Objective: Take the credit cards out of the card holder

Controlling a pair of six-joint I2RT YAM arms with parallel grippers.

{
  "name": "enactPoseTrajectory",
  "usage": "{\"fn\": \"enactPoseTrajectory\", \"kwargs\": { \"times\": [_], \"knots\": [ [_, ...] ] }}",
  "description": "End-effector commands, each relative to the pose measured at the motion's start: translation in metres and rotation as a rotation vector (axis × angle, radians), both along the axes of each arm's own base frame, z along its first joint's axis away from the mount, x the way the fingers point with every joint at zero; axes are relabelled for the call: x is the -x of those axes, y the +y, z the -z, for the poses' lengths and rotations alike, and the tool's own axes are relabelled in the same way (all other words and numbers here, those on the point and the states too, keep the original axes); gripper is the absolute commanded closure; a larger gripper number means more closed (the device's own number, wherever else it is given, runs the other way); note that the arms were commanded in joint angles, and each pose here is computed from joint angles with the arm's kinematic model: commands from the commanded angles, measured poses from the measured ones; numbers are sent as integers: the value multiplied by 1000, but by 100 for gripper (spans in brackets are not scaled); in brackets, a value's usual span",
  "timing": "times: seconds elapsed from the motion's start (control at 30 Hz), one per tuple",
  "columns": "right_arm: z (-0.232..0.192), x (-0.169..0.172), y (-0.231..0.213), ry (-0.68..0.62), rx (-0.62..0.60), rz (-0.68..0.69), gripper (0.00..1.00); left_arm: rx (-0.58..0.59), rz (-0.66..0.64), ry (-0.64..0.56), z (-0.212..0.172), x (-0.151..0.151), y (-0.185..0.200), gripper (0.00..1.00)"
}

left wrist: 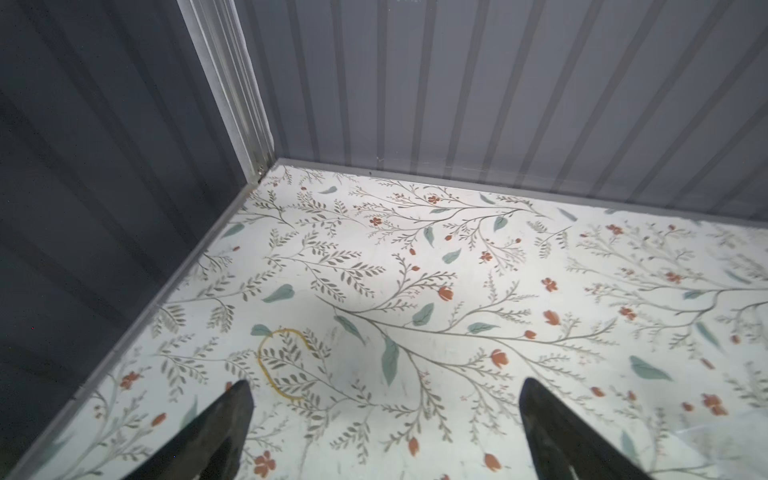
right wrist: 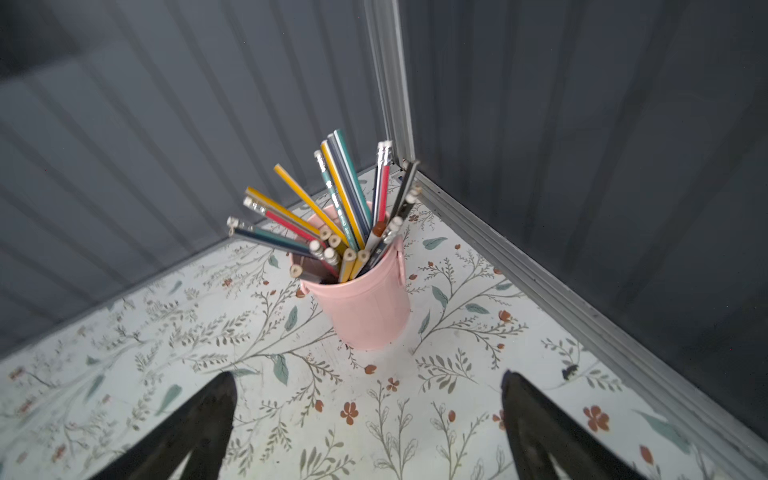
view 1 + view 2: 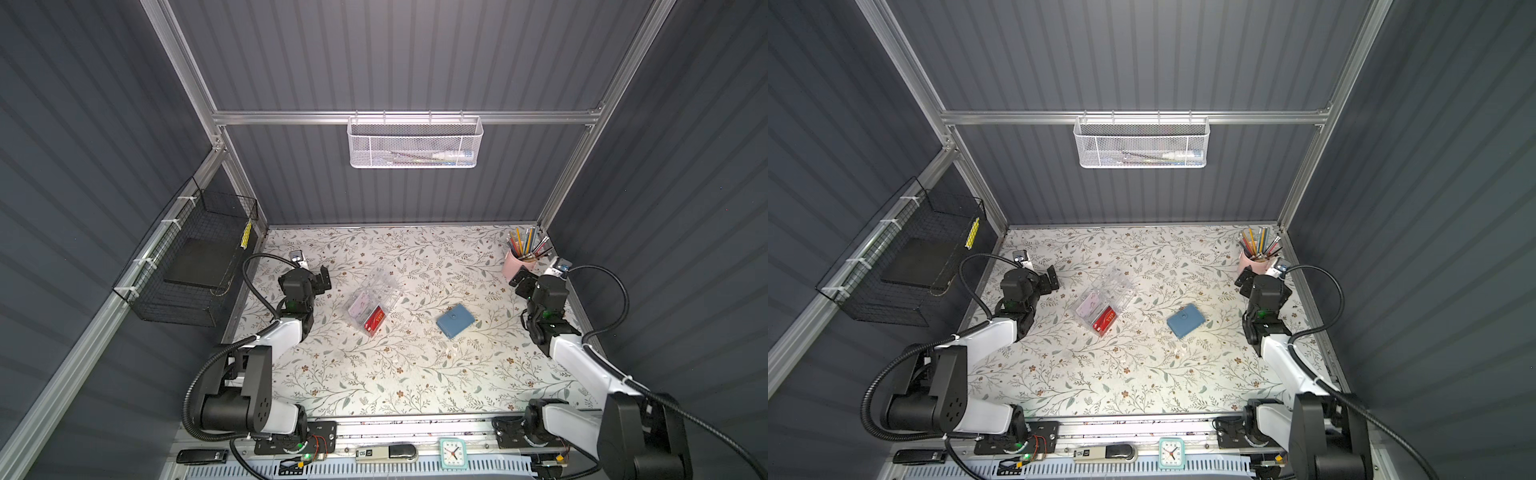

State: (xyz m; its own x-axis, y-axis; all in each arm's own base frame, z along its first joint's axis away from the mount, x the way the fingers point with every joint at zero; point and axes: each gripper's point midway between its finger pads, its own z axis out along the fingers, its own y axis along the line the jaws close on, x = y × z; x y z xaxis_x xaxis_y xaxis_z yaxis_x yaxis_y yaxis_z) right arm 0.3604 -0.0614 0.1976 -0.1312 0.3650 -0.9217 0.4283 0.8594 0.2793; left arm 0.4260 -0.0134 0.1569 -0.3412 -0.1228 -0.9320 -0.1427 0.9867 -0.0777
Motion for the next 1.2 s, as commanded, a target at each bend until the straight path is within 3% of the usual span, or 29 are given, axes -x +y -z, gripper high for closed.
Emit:
{"fn": "enactPoseTrajectory", "kwargs": {
  "times": [0.0,0.1,0.3,0.53,0.67,0.83,1.17],
  "knots": [
    [8,7,26,-23,-173,-115,1,219,-17,122,15,13,-15,0],
    [-1,-3,65,10,-199,-303,1,327,7,139,7,28,-26,0],
    [11,-20,167,191,20,-636,1,481,-42,127,-24,69,-25,0],
    [23,-32,280,304,113,-977,1,778,3,255,-2,103,-56,0],
    [32,-30,331,343,125,-1140,1,928,60,217,-4,110,-71,0],
    [49,-32,367,394,174,-1229,1,948,121,212,-9,113,-82,0],
    [75,-47,400,447,117,-1326,1,1015,131,291,12,117,-105,0]
  ]
}}
